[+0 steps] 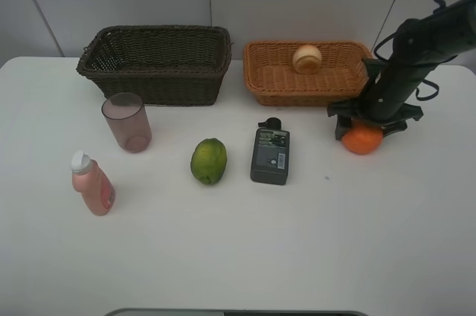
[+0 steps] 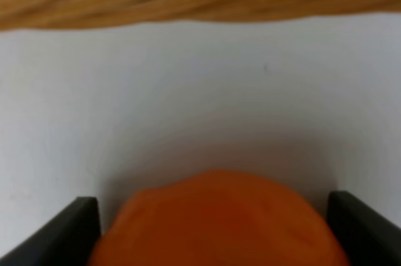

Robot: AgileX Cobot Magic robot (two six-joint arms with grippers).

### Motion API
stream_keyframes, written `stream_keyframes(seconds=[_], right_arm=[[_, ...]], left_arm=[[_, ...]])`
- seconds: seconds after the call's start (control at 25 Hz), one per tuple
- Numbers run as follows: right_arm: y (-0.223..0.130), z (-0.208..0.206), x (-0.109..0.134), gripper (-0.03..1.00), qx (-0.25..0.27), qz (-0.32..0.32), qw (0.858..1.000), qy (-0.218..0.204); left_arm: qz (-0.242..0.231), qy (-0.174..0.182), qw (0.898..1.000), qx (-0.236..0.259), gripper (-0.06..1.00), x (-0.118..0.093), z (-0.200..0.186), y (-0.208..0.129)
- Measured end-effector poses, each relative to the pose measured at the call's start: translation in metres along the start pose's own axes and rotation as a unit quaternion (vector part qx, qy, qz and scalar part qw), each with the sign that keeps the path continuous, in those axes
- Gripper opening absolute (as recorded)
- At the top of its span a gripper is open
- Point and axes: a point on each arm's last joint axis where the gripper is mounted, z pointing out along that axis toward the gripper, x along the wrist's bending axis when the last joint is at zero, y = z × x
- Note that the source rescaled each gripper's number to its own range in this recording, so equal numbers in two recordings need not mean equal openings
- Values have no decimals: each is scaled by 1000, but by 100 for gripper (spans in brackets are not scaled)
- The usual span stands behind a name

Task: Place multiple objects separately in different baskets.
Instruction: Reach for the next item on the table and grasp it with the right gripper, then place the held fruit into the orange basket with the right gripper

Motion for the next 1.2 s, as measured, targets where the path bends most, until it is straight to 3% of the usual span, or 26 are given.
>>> stream_keyframes(seconds=[0.52, 0.8, 1.0, 1.2], right_arm=[[0, -7, 0, 36, 1, 1, 1000, -1], [2, -55, -4, 36, -12, 6, 1000, -4], [20, -86, -4, 36, -2, 10, 1000, -10], [43, -113, 2, 36, -32, -16, 999, -8]], left_arm=[[0, 0, 1000, 0, 93, 0, 0, 0], [0, 0, 1000, 0, 93, 0, 0, 0], [0, 0, 1000, 0, 93, 0, 0, 0], [0, 0, 1000, 0, 93, 0, 0, 0]])
